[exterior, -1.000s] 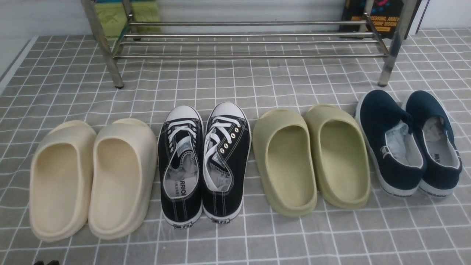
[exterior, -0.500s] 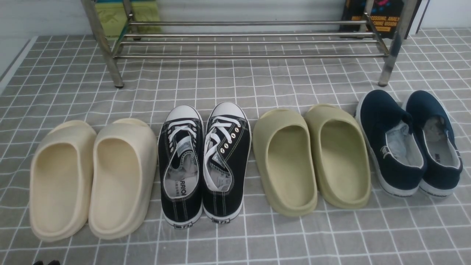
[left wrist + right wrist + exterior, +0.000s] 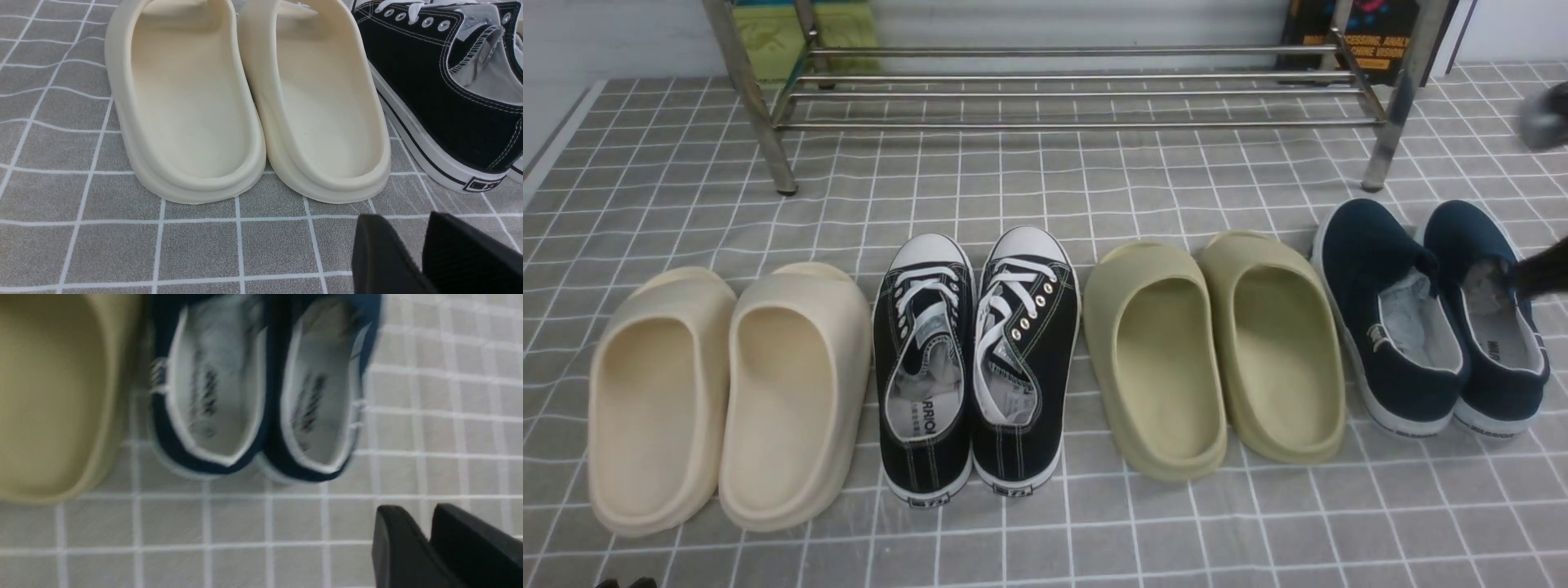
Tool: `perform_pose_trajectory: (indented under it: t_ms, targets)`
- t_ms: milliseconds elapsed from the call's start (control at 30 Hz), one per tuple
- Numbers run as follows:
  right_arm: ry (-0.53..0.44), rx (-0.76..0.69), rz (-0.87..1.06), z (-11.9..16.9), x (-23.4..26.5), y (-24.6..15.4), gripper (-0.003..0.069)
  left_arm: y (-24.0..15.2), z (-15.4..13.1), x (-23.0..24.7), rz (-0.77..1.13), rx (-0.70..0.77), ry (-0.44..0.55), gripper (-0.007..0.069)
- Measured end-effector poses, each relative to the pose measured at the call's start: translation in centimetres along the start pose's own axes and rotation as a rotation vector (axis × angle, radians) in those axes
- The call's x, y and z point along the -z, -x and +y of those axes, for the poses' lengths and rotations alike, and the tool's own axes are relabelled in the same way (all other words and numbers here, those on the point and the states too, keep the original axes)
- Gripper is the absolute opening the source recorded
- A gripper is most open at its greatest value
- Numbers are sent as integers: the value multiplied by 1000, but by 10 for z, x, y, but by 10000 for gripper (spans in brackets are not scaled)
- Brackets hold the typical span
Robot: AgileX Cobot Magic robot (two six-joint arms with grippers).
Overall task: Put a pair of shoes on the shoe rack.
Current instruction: Use the right arm to grab the shoe closest to it, then use the right arm to put a shoe into the shoe rack
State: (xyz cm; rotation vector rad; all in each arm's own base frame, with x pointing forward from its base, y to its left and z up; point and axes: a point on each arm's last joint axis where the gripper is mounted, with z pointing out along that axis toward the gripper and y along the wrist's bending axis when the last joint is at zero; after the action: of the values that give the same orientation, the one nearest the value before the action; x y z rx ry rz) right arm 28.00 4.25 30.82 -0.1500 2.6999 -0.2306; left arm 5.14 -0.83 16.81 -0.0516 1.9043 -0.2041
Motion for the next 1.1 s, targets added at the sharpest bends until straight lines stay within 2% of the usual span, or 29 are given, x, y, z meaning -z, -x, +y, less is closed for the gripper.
perform_pose_trajectory:
  t_ms: [33,67,100,133,167,267,300,333,433,533,633,667,700,733,800,900,1100]
  targets:
    - [77,-5,48,7,-13,10,173,0,0,0,0,0,0,190]
    - [87,-8,45,8,-13,12,175,0,0,0,0,0,0,190]
    - [159,-29,52,17,-30,26,213,0,0,0,0,0,0,190]
    - [165,-33,43,17,-29,28,213,0,0,0,0,0,0,190]
    - [195,-47,23,23,-42,38,263,0,0,0,0,0,0,190]
    - [207,-63,0,30,-65,50,386,0,0,0,0,0,0,193]
    - [208,-67,0,31,-68,50,395,0,0,0,0,0,0,193]
    - [206,-75,9,33,-82,52,453,0,0,0,0,0,0,195]
    - [204,-82,41,38,-103,52,491,0,0,0,0,0,0,197]
    - [198,-79,72,43,-123,51,449,0,0,0,0,0,0,199]
    - [192,-70,95,45,-136,49,282,0,0,0,0,0,0,204]
    - [191,-66,96,45,-137,49,253,0,0,0,0,0,0,204]
    - [187,-45,95,45,-138,49,130,0,0,0,0,0,0,205]
    - [185,-37,91,44,-137,49,81,0,0,0,0,0,0,206]
    - [179,-22,91,44,-134,50,52,0,0,0,0,0,0,207]
    - [156,2,93,38,-116,55,57,0,0,0,0,0,0,209]
    - [157,106,50,41,-40,73,57,0,0,0,-1,0,0,209]
